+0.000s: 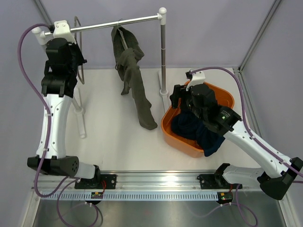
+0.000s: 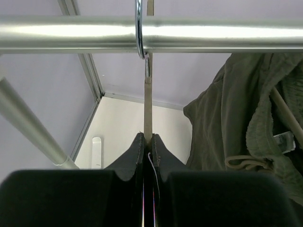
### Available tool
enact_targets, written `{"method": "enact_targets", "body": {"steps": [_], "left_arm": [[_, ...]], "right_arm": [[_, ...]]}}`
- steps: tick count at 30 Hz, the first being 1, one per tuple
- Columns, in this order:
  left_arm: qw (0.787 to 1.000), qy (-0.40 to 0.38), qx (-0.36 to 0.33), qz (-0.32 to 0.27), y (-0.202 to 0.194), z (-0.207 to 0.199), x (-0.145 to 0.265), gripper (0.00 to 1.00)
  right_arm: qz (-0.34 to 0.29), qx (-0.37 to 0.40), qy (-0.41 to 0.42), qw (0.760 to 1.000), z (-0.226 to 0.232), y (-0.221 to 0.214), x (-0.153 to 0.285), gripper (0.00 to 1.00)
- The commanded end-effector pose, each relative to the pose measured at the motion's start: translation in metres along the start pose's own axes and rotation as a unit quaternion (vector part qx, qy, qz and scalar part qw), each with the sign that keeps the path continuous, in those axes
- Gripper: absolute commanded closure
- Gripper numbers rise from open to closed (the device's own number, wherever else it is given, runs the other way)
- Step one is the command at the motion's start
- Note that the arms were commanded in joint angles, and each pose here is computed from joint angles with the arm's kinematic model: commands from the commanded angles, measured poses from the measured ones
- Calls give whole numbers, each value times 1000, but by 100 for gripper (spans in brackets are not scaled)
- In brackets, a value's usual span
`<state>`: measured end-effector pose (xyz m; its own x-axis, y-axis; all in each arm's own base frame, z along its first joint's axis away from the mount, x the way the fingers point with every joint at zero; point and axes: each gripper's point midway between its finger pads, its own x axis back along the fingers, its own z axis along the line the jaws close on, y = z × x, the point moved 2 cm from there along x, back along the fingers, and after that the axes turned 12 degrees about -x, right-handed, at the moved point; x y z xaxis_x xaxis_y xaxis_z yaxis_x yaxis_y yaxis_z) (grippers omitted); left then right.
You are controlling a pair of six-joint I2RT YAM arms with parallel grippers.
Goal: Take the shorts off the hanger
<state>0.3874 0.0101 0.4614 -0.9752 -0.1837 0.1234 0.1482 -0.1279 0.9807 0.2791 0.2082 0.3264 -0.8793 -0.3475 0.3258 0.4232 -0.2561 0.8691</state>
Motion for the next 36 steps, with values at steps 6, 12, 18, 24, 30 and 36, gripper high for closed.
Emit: {"method": "enact_targets", "body": {"steps": [6,12,18,24,30,36], "left_arm": [[999,8,25,-38,29,-4,-45,100],[999,-5,33,-15,3,-12,-50,100],[999,-9,38,-9,-7,-11,-36,100],[999,-9,42,-20,-5,-7,-14,89],[998,-3,45,-35,3,0,3,82],[997,5,51,-60,19,10,27,76]], "right_arm": [[-12,-5,7,1000,2,7,-6,23],[-15,-4,5,1000,0,7,-3,23],[-9,-3,7,1000,0,3,-5,23],[-11,-5,8,1000,0,4,-3,23],[-8,-5,8,1000,0,2,-4,23],[-9,-6,11,1000,1,3,-3,23]]}}
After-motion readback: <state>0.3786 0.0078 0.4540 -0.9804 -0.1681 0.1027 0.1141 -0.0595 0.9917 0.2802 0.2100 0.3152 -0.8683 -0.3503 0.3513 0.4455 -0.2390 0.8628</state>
